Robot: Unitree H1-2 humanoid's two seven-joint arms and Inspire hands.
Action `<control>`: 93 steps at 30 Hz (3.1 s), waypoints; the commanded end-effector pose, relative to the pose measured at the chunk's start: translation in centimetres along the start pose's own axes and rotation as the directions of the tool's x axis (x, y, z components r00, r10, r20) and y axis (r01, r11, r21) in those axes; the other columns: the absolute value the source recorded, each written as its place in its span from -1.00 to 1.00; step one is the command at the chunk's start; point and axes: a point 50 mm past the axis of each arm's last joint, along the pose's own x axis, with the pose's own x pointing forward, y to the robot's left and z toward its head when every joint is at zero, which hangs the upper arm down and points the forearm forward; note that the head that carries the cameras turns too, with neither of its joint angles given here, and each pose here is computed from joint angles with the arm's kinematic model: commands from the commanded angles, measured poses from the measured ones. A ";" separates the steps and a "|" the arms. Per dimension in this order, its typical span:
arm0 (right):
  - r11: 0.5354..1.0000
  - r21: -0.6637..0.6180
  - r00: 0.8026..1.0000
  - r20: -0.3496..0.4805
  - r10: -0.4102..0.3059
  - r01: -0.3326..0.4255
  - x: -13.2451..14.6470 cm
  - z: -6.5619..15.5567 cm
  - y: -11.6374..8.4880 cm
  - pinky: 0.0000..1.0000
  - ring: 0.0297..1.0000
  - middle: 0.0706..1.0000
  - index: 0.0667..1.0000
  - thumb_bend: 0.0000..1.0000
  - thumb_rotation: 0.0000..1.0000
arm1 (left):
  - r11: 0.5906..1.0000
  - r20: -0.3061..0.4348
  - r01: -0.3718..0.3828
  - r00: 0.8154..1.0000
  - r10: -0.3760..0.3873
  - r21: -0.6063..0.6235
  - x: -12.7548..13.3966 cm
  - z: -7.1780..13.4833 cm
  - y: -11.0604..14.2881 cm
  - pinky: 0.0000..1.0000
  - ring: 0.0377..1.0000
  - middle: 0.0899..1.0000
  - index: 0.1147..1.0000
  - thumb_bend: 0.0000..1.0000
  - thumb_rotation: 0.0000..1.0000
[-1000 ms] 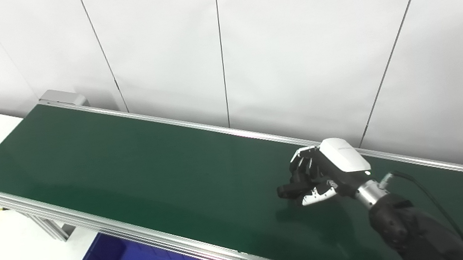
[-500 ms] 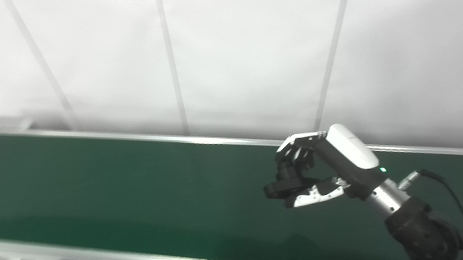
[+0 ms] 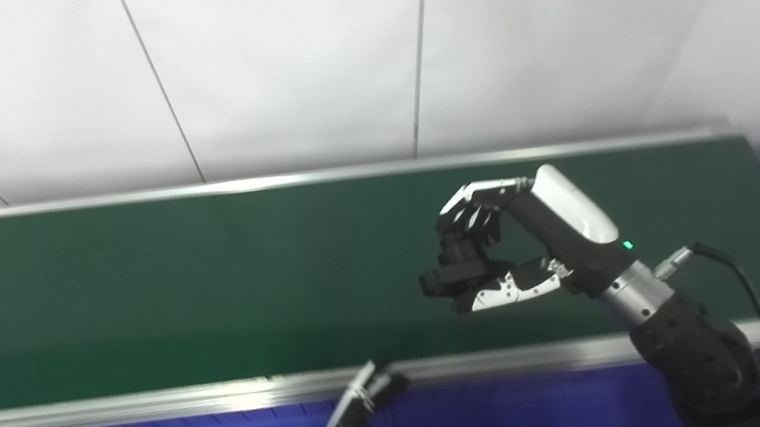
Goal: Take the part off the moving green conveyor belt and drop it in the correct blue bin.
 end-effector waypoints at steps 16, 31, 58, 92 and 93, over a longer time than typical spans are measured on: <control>1.000 -0.025 0.983 -0.184 -0.005 0.001 -7.4 1.6 2.1 -0.41 -0.28 -0.11 0.04 0.02 -1.00 | 1.000 -0.002 -0.014 1.000 0.014 0.010 0.8 3.2 3.9 0.75 0.71 0.59 0.77 0.50 0.95; 0.984 -0.007 0.937 -0.306 0.169 -0.180 -9.4 -1.2 8.9 -0.44 -0.29 -0.13 0.03 0.02 -1.00 | 1.000 -0.005 -0.028 1.000 0.028 0.011 1.1 4.1 3.8 0.71 0.70 0.58 0.78 0.53 0.95; 0.854 -0.171 0.800 -0.476 0.366 -0.492 -8.6 -5.5 14.0 0.39 0.52 0.60 0.38 0.97 -0.11 | 0.999 -0.017 -0.027 0.999 0.027 0.017 1.4 4.0 3.2 0.72 0.70 0.57 0.77 0.53 0.94; 0.978 0.179 0.956 -0.253 0.150 -0.106 -10.3 3.8 8.5 0.36 0.46 0.48 0.47 0.76 0.86 | 0.999 -0.021 -0.024 0.999 0.025 0.026 1.0 3.4 2.3 0.71 0.68 0.59 0.78 0.48 0.95; 0.974 0.217 0.966 -0.235 0.110 -0.058 -10.2 4.2 8.8 0.38 0.49 0.50 0.49 0.78 0.93 | 0.999 -0.023 -0.023 0.999 0.024 0.033 0.9 3.2 2.4 0.71 0.68 0.59 0.78 0.48 0.95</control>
